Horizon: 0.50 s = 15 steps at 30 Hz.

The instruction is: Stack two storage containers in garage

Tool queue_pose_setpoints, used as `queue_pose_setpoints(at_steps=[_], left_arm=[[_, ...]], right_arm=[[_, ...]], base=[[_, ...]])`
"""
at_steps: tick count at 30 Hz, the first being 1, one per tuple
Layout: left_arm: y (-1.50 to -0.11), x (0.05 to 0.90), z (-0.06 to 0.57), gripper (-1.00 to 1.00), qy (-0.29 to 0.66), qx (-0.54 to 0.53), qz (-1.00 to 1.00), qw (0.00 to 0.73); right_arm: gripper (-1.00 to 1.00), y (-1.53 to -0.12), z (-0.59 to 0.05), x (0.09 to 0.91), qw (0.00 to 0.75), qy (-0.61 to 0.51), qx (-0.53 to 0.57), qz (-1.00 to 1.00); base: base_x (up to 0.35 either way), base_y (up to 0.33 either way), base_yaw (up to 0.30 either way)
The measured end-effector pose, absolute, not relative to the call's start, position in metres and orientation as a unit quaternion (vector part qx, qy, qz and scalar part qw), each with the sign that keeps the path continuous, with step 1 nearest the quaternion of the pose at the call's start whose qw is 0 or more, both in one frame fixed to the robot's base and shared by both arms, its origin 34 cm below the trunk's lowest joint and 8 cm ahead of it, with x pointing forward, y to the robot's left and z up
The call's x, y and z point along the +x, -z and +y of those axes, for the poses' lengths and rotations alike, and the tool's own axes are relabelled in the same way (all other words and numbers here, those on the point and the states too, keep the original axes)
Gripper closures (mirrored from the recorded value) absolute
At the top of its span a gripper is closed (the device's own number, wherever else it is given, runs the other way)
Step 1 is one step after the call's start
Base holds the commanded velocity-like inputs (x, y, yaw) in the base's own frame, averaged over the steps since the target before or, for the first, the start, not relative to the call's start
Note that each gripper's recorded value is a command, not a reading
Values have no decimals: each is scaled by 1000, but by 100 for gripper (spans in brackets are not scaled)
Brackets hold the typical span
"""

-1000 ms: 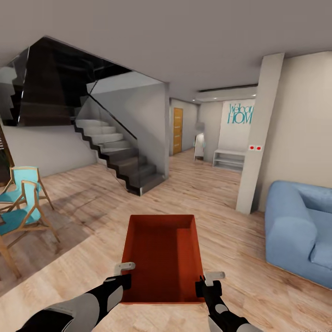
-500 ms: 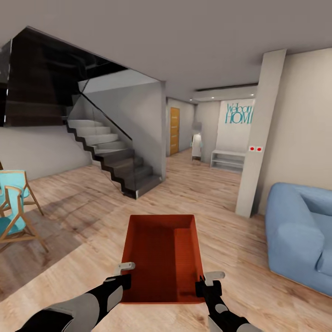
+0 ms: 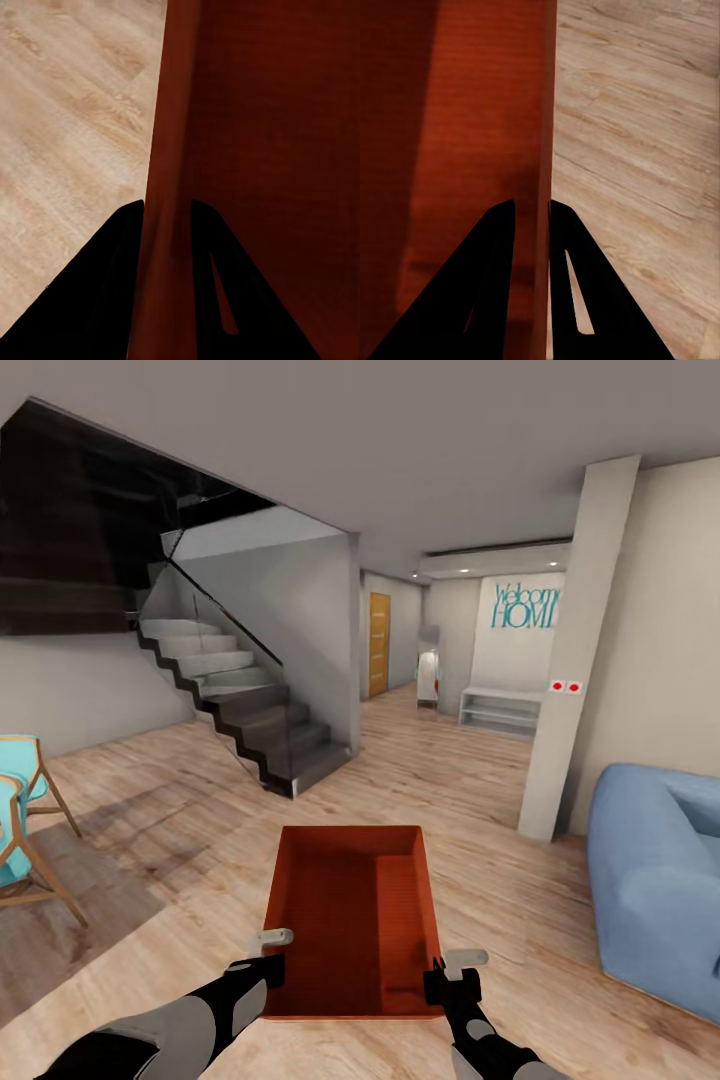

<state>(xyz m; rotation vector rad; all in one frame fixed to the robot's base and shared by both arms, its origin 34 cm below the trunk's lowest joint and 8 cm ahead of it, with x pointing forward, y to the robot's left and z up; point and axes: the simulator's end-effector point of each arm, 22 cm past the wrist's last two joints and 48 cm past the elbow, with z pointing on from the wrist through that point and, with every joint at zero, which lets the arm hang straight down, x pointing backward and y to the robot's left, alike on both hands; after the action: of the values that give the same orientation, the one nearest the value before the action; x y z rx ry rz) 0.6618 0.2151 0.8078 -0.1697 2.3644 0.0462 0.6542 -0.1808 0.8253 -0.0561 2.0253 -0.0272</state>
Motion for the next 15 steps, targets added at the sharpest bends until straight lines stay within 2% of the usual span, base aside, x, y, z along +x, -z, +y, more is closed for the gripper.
queue_pose_setpoints(at_steps=[15], left_arm=[[-808, 662, 215, 100, -18, -67, 924, 376]], right_arm=[[100, -826, -181, 655, 530, 12, -24, 848]], base=[[323, 0, 0]])
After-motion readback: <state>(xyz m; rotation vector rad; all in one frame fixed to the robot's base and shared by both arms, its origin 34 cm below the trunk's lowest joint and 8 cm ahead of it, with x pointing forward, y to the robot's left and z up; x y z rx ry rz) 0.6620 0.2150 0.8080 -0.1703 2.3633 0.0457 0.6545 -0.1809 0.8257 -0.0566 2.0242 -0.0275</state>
